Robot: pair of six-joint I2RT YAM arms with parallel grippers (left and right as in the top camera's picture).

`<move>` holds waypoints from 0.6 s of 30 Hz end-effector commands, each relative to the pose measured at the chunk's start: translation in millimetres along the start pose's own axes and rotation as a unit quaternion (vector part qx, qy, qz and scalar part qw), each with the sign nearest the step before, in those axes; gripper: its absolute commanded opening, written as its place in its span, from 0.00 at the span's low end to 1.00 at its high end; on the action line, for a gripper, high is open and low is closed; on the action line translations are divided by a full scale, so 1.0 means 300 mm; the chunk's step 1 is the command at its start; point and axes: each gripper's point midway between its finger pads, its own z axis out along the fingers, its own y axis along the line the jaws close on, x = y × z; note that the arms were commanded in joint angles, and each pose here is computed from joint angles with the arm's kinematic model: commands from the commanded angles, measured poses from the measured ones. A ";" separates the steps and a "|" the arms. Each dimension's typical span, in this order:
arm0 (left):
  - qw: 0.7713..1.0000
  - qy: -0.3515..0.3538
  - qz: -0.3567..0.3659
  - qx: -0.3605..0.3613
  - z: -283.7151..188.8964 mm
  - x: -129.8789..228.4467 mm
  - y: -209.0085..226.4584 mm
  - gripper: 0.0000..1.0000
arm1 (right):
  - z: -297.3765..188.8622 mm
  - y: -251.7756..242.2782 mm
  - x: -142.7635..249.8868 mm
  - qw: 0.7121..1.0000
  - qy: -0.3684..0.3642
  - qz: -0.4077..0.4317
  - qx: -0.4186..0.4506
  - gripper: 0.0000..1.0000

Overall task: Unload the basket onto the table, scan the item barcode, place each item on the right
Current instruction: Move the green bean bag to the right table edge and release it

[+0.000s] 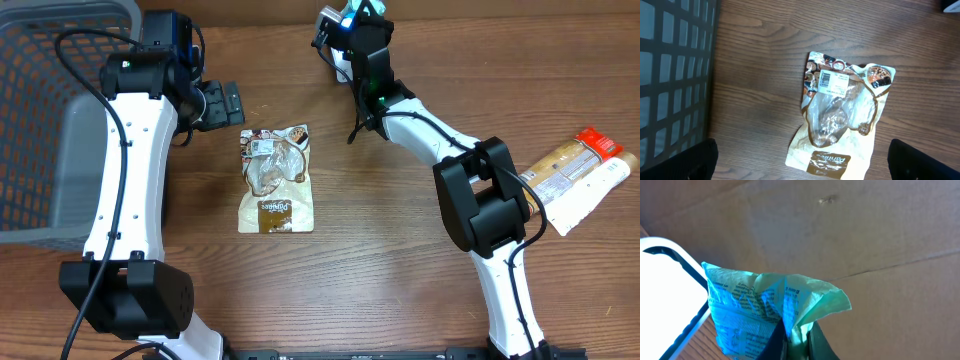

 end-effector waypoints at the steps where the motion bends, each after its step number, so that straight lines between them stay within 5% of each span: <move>1: 1.000 0.005 0.011 0.002 0.010 0.006 -0.005 0.99 | -0.010 -0.044 -0.020 1.000 -0.003 -0.007 0.015 0.04; 18: 1.000 0.005 0.011 0.002 0.010 0.006 -0.005 1.00 | -0.008 -0.017 -0.012 1.000 0.001 -0.013 0.003 0.04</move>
